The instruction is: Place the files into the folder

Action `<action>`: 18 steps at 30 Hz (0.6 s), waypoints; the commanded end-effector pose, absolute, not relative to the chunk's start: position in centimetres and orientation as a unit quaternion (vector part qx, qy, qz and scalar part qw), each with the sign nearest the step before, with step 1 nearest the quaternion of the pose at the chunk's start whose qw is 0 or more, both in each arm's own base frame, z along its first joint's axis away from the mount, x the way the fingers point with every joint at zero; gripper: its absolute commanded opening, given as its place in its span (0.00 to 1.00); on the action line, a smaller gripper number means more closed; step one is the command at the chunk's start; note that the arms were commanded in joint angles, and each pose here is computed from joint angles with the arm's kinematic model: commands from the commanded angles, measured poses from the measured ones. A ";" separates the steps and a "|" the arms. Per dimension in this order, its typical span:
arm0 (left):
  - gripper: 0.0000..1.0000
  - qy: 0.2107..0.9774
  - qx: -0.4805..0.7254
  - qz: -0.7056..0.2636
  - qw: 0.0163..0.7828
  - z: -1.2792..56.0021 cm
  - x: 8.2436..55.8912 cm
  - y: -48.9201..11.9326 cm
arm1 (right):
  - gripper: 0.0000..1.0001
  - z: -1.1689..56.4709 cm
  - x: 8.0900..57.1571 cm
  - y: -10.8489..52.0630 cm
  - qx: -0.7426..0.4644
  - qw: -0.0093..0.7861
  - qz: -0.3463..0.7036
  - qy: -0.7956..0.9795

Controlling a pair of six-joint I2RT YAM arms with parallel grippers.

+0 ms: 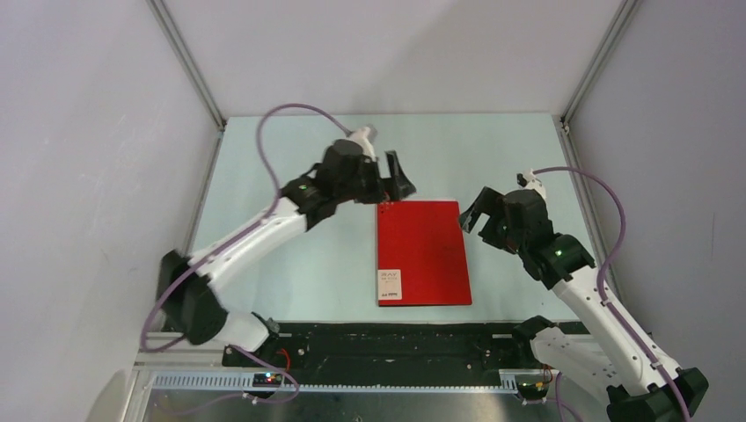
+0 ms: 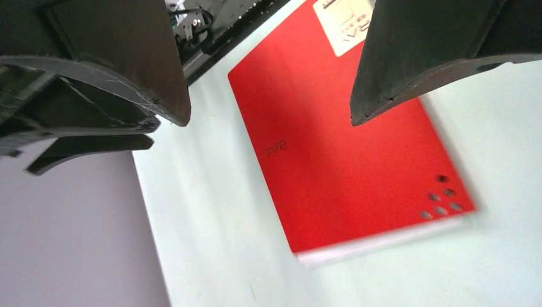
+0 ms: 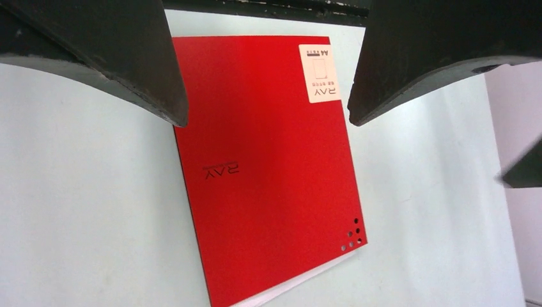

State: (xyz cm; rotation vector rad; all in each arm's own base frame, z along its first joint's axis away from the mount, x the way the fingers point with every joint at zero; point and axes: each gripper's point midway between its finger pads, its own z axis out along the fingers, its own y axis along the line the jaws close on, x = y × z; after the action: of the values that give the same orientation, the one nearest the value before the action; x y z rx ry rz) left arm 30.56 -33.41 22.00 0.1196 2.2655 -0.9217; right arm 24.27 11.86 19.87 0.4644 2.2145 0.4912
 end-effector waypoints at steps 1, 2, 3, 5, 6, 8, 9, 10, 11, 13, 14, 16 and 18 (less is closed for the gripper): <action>1.00 0.871 0.016 -0.268 0.411 25.0 30.8 -25.4 | 0.99 21.9 25.7 12.7 0.165 0.433 0.223 0.858; 1.00 0.871 0.015 -0.259 0.416 25.1 30.5 -24.6 | 1.00 22.0 25.7 12.9 0.159 0.434 0.226 0.858; 1.00 0.870 0.017 -0.241 0.429 25.4 29.8 -23.1 | 1.00 22.1 26.0 12.9 0.155 0.438 0.228 0.856; 1.00 0.869 0.014 -0.220 0.444 25.6 28.8 -21.1 | 0.99 22.2 26.3 13.0 0.151 0.440 0.230 0.855; 1.00 0.868 0.015 -0.215 0.448 25.7 28.6 -20.7 | 0.99 22.2 26.4 13.0 0.151 0.441 0.230 0.854; 1.00 0.866 0.014 -0.201 0.458 25.9 27.8 -19.3 | 1.00 22.2 26.6 12.8 0.151 0.444 0.226 0.854; 1.00 0.866 0.010 -0.191 0.462 25.9 27.4 -18.6 | 0.99 22.2 26.7 12.6 0.152 0.447 0.223 0.853; 1.00 0.866 0.010 -0.188 0.463 25.9 27.3 -18.3 | 0.99 22.2 26.8 12.5 0.152 0.448 0.221 0.853; 1.00 0.866 0.011 -0.183 0.466 25.8 27.1 -17.9 | 1.00 22.2 26.9 12.3 0.153 0.449 0.217 0.853; 1.00 0.865 0.015 -0.179 0.468 25.8 26.9 -17.6 | 0.99 22.1 27.0 12.1 0.155 0.450 0.212 0.854; 1.00 0.865 0.018 -0.176 0.470 25.9 26.9 -17.5 | 0.99 22.1 27.0 11.8 0.158 0.451 0.208 0.853; 1.00 0.865 0.018 -0.171 0.472 25.8 26.9 -17.3 | 0.99 22.0 26.9 11.5 0.162 0.451 0.203 0.854; 1.00 0.865 0.019 -0.169 0.472 25.9 27.0 -17.3 | 0.99 21.9 26.7 11.3 0.165 0.450 0.200 0.854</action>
State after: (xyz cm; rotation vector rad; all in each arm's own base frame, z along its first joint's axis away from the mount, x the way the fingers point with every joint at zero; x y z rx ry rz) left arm 26.78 -18.31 25.17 0.0301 2.1528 -0.4766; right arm 26.32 11.89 20.98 0.4127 2.1533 0.5166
